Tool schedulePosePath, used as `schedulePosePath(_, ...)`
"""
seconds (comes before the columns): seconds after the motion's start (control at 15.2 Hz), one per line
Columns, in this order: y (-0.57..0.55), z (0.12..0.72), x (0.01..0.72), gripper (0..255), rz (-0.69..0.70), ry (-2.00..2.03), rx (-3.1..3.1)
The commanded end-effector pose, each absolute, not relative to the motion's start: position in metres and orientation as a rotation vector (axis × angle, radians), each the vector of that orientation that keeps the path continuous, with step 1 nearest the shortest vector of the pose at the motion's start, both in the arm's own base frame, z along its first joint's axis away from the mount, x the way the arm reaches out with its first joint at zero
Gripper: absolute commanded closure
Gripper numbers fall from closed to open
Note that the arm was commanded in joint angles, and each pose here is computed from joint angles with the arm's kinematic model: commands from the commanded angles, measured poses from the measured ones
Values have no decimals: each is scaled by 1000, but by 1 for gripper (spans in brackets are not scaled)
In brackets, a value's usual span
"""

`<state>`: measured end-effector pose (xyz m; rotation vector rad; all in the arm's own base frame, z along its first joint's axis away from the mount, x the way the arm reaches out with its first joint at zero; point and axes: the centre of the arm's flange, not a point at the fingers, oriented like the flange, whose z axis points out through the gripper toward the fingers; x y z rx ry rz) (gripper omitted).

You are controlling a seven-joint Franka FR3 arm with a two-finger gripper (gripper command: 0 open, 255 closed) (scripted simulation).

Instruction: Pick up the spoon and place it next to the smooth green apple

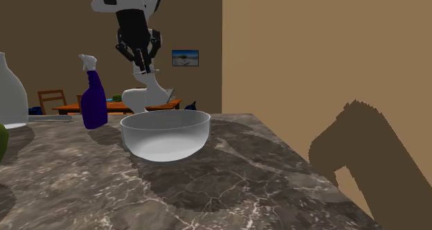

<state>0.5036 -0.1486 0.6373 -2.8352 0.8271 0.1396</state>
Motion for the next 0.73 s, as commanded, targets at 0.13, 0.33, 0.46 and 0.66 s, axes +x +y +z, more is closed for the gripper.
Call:
schedulePosePath(0.13,-201,635,495,255,140,825,-2836)
schedulePosePath(0.33,-240,635,490,255,140,825,-2836)
schedulePosePath(0.46,-266,635,487,255,140,825,-2836)
schedulePosePath(0.66,-305,635,482,255,140,825,-2836)
